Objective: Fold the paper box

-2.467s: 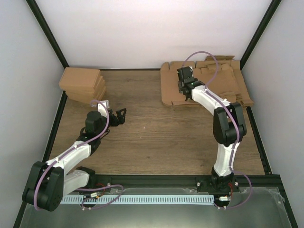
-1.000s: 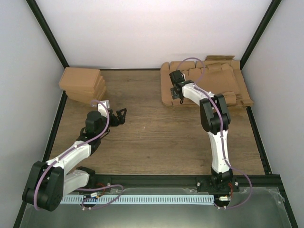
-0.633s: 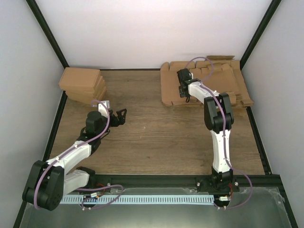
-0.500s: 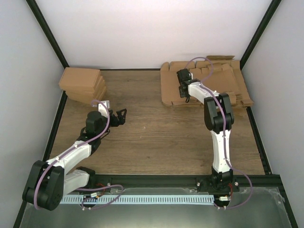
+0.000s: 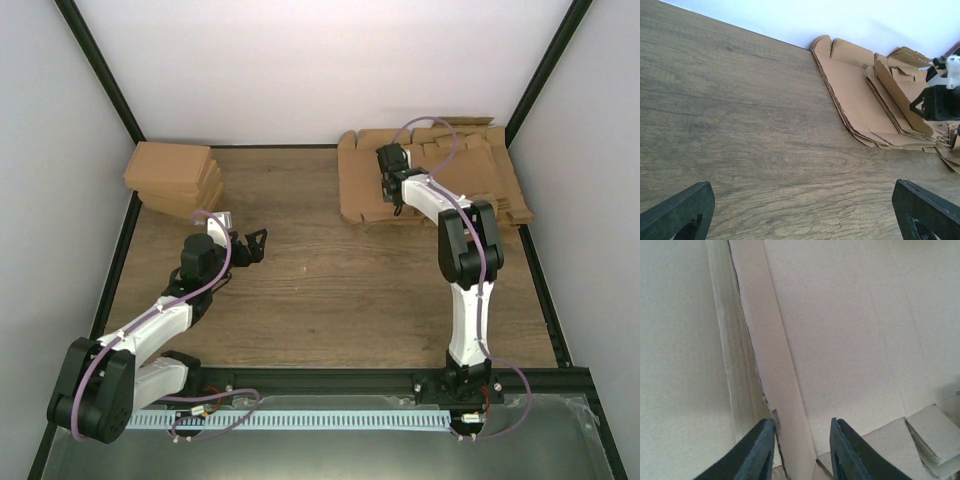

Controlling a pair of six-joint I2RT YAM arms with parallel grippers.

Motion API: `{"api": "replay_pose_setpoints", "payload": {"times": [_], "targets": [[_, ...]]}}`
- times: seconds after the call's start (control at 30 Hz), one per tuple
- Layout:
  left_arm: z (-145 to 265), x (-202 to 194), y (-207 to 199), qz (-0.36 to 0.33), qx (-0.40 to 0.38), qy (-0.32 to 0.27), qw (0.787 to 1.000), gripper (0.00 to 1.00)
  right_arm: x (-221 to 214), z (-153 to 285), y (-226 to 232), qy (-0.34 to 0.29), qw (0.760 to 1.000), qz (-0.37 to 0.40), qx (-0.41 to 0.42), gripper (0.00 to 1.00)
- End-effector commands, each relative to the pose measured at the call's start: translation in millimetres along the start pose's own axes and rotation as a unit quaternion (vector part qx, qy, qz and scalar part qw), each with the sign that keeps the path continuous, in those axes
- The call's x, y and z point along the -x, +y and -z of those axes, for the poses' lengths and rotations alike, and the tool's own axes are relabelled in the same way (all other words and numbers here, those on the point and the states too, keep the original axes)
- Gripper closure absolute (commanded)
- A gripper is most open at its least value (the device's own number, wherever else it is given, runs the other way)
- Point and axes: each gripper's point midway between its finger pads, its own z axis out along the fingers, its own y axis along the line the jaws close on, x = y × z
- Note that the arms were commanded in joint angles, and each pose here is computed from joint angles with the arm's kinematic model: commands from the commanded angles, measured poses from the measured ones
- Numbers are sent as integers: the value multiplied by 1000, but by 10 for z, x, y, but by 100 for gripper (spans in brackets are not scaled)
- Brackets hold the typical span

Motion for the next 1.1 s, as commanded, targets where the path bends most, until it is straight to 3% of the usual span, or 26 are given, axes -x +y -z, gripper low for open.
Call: {"api": "replay_pose_setpoints", "payload": {"times": [0.0, 0.1, 0.13, 0.37, 0.73, 0.87, 0.97, 1.07], "targets": [[-5, 81, -70, -8, -9, -10, 1000, 0, 241, 233, -193, -43, 999, -26, -16, 77], [-8, 85, -70, -8, -9, -10, 1000, 0, 260, 278, -221, -48, 998, -29, -16, 97], [-8, 86, -72, -9, -9, -10, 1000, 0, 274, 297, -229, -49, 998, -32, -16, 99], [-3, 92, -81, -9, -10, -11, 1000, 0, 378, 642, 136, -76, 994, -21, 80, 99], [2, 93, -82, -10, -10, -12, 1000, 0, 426, 1076, 501, -97, 983, 3, 158, 99], [5, 95, -82, -10, -10, -12, 1000, 0, 451, 1102, 255, -103, 990, -12, 91, 99], [8, 99, -88, -10, -11, -12, 1000, 0, 553, 1190, -229, -121, 991, -49, -29, 99], [10, 99, -89, -10, -11, -12, 1000, 0, 640, 1419, -728, -142, 975, -99, -140, 99]]}}
